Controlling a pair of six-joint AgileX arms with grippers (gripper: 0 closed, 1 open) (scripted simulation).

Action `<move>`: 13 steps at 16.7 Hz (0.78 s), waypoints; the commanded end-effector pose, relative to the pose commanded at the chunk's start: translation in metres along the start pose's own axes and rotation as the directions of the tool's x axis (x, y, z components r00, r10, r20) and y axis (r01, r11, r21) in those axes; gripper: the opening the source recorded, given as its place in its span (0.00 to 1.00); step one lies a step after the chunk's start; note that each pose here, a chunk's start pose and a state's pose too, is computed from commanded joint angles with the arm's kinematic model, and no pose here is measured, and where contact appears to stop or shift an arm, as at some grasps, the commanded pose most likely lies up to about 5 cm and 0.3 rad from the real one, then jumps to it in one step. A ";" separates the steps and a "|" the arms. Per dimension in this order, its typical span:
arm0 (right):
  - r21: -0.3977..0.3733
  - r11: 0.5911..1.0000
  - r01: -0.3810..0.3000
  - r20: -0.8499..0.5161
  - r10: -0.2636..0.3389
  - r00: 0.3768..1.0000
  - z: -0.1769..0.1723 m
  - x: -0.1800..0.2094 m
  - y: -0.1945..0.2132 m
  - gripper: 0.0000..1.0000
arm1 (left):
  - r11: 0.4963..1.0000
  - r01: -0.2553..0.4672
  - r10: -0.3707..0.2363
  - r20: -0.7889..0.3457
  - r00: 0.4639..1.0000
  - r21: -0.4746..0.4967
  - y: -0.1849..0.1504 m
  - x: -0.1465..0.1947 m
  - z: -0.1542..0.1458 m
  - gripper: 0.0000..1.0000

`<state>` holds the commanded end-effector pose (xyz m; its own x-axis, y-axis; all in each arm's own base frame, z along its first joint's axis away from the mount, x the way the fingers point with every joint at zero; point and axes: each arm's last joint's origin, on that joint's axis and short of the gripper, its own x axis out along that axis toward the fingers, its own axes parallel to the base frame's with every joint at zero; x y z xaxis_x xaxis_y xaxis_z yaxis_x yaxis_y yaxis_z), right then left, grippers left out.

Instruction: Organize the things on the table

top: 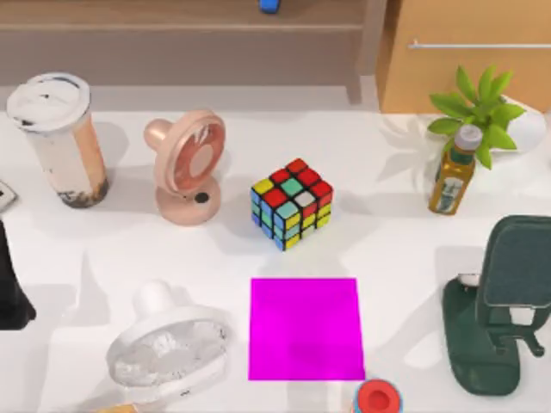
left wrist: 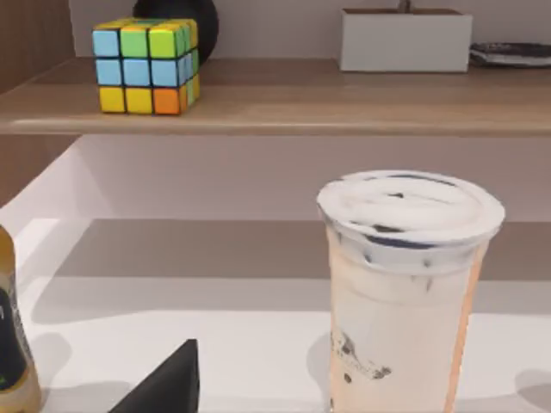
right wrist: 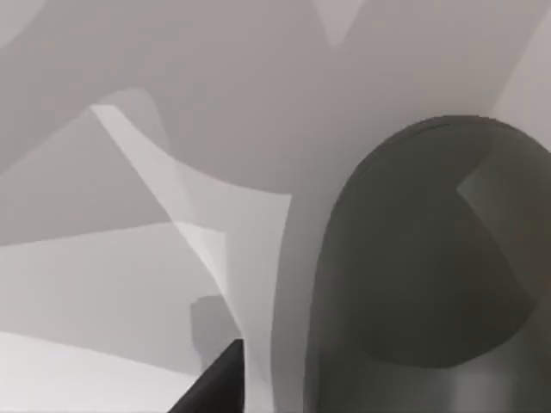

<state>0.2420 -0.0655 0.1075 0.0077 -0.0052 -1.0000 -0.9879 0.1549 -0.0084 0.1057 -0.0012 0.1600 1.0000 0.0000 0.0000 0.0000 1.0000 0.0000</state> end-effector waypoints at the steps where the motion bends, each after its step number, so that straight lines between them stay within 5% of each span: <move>1: 0.000 1.000 0.000 0.000 0.000 1.000 0.000 0.000 0.000 0.00 | 1.000 0.000 0.000 0.000 1.000 0.000 0.000 0.000 0.000 1.00; 7: 0.014 1.000 -0.006 -0.008 0.006 1.000 0.000 -0.016 0.000 0.00 | 1.000 0.000 0.000 0.000 1.000 0.000 0.000 0.000 0.000 1.00; 13: 0.010 0.999 -0.035 -0.005 0.035 0.999 0.000 -0.077 -0.001 0.00 | 1.000 0.000 0.000 0.000 1.000 0.000 0.000 0.000 0.000 1.00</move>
<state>0.2427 -0.0655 0.1843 -0.0281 -0.0049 -0.9996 -0.9860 0.1644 0.0269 0.1057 -0.0012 0.1600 1.0000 0.0000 0.0000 0.0000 1.0000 0.0000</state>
